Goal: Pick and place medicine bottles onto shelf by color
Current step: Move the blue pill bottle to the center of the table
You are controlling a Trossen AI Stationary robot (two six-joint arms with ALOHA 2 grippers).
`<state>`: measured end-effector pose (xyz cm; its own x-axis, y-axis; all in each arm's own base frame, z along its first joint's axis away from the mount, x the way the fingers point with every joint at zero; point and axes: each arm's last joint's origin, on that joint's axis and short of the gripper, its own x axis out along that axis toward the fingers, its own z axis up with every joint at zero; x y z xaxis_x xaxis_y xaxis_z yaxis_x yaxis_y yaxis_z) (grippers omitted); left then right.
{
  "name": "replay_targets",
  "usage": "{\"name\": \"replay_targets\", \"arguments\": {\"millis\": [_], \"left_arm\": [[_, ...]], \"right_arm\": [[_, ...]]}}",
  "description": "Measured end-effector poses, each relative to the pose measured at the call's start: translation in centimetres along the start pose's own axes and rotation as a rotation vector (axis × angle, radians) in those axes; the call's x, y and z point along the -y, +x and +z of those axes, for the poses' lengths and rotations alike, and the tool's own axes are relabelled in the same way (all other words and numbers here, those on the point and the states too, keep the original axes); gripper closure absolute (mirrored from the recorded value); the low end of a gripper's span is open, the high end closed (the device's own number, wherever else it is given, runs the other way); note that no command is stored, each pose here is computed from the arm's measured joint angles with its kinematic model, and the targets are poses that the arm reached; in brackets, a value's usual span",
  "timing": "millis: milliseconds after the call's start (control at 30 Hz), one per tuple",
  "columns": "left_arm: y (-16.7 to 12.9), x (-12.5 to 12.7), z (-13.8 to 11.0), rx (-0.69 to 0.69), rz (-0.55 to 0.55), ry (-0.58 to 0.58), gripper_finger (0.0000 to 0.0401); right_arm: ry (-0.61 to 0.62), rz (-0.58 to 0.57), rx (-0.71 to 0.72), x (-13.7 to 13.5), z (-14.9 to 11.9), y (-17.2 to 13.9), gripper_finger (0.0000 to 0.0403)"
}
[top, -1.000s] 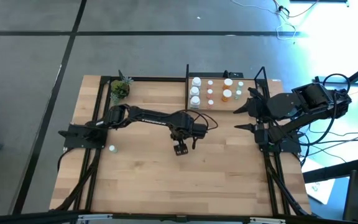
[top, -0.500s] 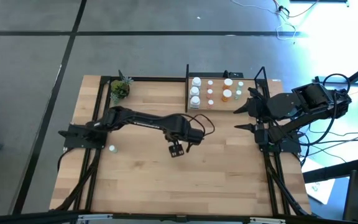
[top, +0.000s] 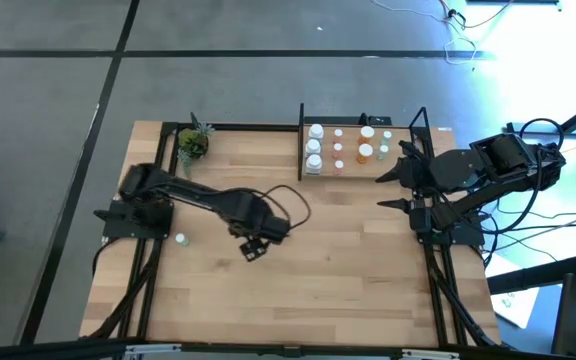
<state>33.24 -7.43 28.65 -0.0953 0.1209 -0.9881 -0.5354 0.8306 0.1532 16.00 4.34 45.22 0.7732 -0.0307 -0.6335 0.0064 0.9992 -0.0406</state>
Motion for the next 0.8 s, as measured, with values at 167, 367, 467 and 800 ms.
{"name": "replay_targets", "arguments": {"millis": [167,367,467,800], "left_arm": [[0.4,-1.4,-3.9,-0.044,-0.013,-0.111,0.0054],[1.7,-2.8,-8.1,-0.113,-0.019,-0.162,0.0054],[2.6,-3.1,-9.6,-0.131,-0.010,-0.179,0.0054],[6.1,-4.3,-11.8,-0.261,0.082,-0.180,0.0054]], "right_arm": [[0.000,0.000,0.001,0.0,0.0,0.0,0.0150],[0.001,0.001,0.002,0.0,0.0,0.0,0.0150],[0.001,0.000,0.002,0.0,0.0,0.0,0.0150],[0.001,0.001,0.003,0.0,0.0,0.0,0.0150]]}}
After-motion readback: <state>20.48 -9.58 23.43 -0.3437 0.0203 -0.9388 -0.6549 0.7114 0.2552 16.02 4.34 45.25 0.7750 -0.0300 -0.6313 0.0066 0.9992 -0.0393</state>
